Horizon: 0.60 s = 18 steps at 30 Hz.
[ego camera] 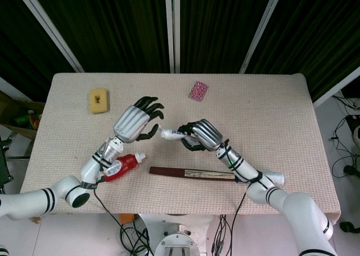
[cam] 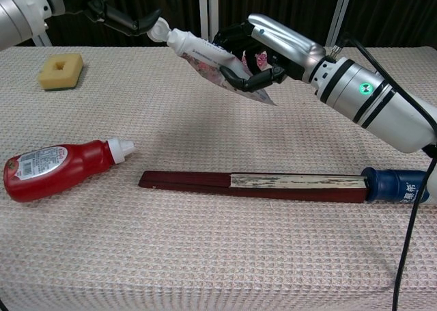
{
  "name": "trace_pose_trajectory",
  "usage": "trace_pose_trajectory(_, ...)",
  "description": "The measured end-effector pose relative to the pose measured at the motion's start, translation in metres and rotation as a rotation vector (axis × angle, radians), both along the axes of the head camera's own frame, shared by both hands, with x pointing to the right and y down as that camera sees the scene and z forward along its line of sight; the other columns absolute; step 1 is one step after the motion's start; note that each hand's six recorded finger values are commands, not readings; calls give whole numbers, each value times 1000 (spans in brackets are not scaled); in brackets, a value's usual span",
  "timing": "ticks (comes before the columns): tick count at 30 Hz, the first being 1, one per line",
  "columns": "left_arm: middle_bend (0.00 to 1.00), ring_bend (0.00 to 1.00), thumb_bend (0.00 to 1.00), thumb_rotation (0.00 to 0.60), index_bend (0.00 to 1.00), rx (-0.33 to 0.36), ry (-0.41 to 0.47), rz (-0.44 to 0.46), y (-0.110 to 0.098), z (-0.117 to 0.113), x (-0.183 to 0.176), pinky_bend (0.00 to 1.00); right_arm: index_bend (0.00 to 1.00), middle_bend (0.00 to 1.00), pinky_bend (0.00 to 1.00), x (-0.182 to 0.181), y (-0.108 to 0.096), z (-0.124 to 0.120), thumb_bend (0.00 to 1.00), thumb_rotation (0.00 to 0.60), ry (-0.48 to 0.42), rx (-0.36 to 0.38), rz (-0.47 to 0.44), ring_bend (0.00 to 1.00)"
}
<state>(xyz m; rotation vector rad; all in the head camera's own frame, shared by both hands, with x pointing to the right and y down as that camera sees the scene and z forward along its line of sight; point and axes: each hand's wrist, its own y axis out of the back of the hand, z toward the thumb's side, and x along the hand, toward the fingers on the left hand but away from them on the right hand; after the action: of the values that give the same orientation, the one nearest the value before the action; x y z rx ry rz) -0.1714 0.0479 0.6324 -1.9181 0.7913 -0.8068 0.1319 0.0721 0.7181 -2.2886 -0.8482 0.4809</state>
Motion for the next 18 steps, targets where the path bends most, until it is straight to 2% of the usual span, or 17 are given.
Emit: trace_pose_trajectory(18,233,127,480,455,333,-27,14,8,-2,2,3,164,908,751,786,2,2,-5,809,600,6,21,-19,582)
